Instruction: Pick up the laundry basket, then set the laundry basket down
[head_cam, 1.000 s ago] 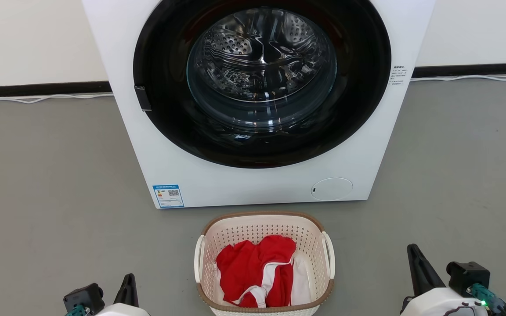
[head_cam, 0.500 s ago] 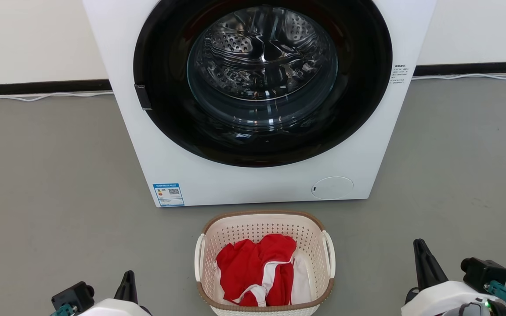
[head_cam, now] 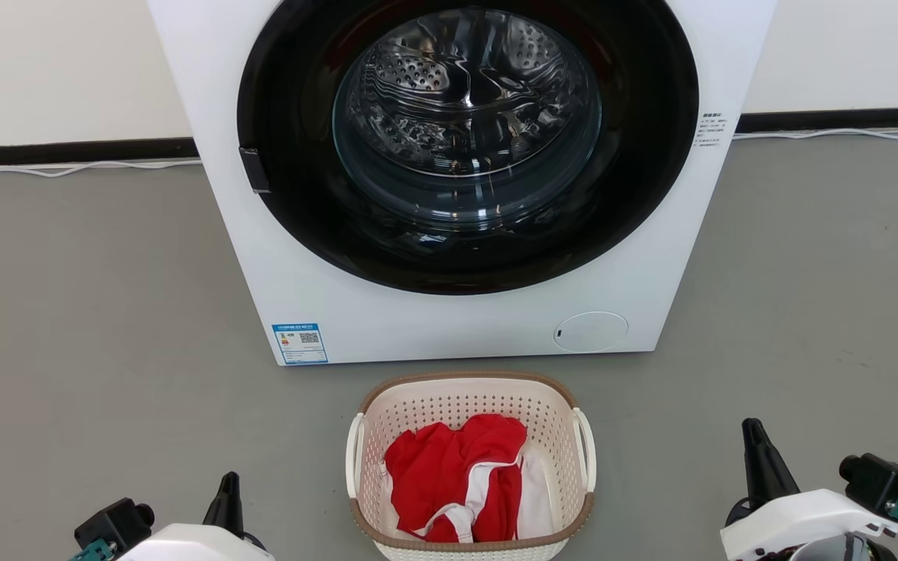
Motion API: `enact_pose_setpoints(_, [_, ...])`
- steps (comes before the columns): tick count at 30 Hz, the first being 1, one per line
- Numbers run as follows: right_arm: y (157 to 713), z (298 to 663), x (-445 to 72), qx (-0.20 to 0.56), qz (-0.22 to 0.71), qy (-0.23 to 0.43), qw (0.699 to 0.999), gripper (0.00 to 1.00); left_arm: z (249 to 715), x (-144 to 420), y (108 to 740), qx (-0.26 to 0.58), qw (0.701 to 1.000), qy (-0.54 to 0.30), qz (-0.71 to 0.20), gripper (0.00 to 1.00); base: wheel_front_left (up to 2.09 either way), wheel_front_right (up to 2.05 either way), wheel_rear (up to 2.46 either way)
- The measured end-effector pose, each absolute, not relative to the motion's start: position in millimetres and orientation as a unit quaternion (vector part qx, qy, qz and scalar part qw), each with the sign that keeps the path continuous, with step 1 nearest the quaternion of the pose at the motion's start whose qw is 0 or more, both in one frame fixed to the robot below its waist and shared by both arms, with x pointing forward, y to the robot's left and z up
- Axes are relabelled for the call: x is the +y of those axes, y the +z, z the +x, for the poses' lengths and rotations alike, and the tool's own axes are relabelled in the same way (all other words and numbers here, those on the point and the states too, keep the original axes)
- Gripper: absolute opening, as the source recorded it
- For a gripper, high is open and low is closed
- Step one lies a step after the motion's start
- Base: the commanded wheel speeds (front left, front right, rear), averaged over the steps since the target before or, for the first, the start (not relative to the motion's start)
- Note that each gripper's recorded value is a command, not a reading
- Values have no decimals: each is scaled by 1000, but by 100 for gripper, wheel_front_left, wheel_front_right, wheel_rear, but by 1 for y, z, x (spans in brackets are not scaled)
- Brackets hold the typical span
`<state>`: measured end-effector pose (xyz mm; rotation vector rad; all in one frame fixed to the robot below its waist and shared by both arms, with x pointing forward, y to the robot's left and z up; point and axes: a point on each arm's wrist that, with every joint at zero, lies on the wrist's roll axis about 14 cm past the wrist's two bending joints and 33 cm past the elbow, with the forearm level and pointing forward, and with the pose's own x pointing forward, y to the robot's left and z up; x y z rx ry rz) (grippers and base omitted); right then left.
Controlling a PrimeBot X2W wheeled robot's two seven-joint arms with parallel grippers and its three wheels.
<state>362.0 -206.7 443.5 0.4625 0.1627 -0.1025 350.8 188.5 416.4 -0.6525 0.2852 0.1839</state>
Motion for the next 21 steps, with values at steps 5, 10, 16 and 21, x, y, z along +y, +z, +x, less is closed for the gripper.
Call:
enact_pose_setpoints(5, [445,363,-207,79,261,-56,961,0,352,189,417,141,924,91,-343,0,0,0,0])
enact_pose_setpoints(10, [448,364,-208,74,291,-60,952,0,353,188,419,139,914,91,-369,0,0,0,0])
enact_pose_setpoints(16, [448,365,-209,73,328,-65,940,0,354,187,421,136,901,91,-401,0,0,0,0])
enact_pose_setpoints(21, [450,366,-210,70,359,-68,928,0,356,186,423,132,889,90,-430,0,0,0,0])
